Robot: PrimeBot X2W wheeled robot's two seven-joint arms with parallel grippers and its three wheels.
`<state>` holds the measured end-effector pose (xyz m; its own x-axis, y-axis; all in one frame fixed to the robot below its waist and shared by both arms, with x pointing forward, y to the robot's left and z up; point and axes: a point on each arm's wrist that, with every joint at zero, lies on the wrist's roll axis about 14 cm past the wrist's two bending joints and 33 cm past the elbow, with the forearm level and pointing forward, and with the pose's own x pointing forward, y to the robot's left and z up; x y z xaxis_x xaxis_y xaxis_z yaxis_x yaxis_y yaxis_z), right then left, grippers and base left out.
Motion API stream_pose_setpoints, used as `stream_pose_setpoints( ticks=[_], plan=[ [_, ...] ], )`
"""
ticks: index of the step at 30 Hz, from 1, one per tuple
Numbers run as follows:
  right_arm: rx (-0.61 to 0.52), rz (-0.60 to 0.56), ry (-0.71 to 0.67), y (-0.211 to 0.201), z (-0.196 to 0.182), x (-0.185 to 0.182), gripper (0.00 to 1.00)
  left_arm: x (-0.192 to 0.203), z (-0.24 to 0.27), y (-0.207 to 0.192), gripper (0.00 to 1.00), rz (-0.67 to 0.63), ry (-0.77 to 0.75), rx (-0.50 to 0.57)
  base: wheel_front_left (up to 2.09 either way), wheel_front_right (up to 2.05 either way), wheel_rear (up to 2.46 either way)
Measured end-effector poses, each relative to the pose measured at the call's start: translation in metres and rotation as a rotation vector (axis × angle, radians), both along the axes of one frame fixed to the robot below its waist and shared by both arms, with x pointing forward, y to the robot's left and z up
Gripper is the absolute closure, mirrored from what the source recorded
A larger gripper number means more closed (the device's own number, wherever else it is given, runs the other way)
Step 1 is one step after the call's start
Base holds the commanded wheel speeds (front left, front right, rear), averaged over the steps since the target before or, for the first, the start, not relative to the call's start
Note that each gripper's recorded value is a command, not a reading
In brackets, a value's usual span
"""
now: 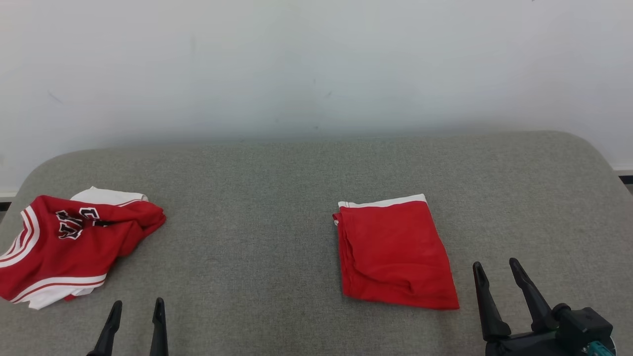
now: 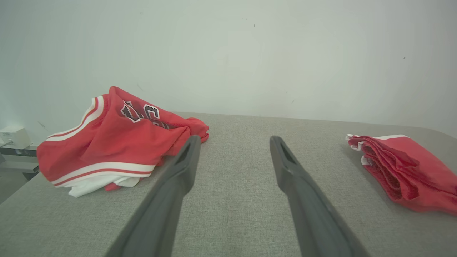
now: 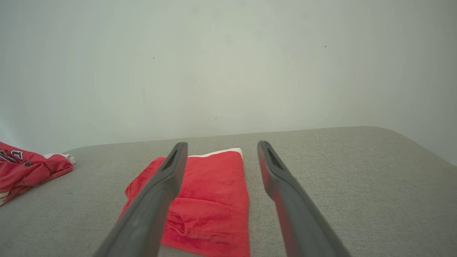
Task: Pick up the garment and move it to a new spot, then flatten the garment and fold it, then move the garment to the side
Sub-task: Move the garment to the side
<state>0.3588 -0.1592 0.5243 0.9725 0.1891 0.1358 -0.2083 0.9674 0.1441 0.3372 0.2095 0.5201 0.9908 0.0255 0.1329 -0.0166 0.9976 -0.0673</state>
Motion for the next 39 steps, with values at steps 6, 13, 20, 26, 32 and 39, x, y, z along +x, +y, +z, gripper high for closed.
stream_pose_setpoints(
  ticks=[6,13,20,26,32,39],
  plan=[
    [0.0,0.01,0.013,0.004,-0.004,0.002,0.0,-0.002,0.0,0.002,0.0,0.007,0.0,0.001,0.0,0.0,0.0],
    [-0.002,0.012,0.03,0.005,-0.01,0.003,0.0,-0.002,-0.001,0.003,0.0,0.009,0.004,0.002,0.0,0.0,0.0],
    [-0.034,0.028,0.06,0.004,-0.018,0.015,0.0,-0.001,-0.004,0.001,0.0,0.007,0.013,0.001,0.0,0.0,0.0],
    [-0.105,0.055,0.123,0.004,-0.028,0.048,0.0,0.004,-0.007,0.003,0.0,0.014,0.023,-0.002,0.0,0.0,0.0],
    [-0.189,0.088,0.226,0.004,-0.04,0.092,0.0,0.02,-0.01,0.001,0.0,0.006,0.034,-0.007,0.0,0.0,0.0],
    [-0.23,0.11,0.387,0.006,-0.082,0.121,0.0,0.034,-0.017,0.003,0.0,0.018,0.055,-0.019,0.0,0.0,0.0]
  ],
)
